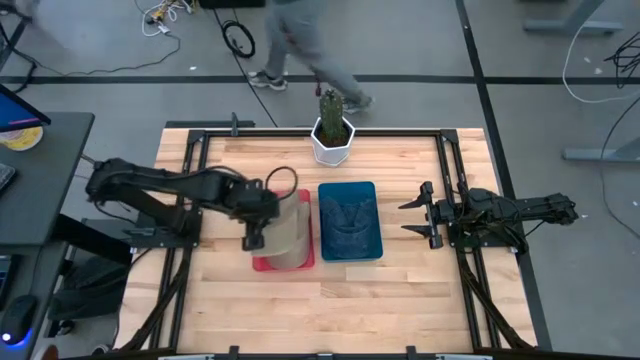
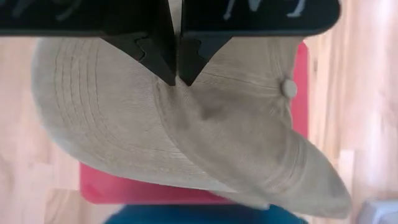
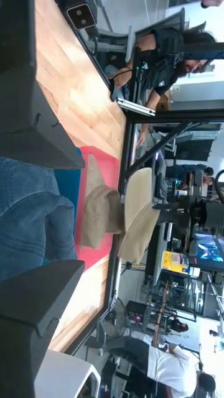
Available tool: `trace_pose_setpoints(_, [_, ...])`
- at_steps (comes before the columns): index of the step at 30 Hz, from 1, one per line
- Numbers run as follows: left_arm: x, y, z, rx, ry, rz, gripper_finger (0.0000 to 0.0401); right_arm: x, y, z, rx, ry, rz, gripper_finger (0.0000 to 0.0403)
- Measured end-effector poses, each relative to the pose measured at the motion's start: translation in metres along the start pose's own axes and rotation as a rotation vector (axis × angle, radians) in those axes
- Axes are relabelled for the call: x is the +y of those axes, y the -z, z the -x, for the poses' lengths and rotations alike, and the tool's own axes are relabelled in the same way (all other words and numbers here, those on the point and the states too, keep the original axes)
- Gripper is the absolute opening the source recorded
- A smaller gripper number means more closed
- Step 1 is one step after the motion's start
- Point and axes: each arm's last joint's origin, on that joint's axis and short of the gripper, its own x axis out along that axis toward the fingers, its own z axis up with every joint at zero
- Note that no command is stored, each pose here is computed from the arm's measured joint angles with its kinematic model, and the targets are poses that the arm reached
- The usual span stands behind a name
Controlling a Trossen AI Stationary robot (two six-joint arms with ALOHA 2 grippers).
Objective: Pick & Place hat
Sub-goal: Put the brown cap into the red bin
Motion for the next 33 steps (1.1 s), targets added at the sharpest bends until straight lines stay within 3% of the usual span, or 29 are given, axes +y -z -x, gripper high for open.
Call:
trace_pose_setpoints(5, [0.004, -0.022, -0.008, -0.003, -0.010, -0.034, 0.0004, 0.000, 0.000, 0.000, 0.000, 0.000, 0.000, 0.0254])
trace_pose_setpoints(12, [0.001, -0.030, -0.033, 0.071, -0.017, -0.045, 0.0004, 0.000, 0.000, 0.000, 0.000, 0.000, 0.000, 0.0254])
trace_pose_setpoints(25, [-0.004, -0.041, -0.124, 0.271, -0.056, -0.035, 0.0006, 0.000, 0.000, 0.000, 0.000, 0.000, 0.000, 0.0254])
trace_pose_setpoints(33, [-0.004, -0.040, -0.135, 0.295, -0.054, -0.029, 0.0005, 0.000, 0.000, 0.000, 0.000, 0.000, 0.000, 0.0254])
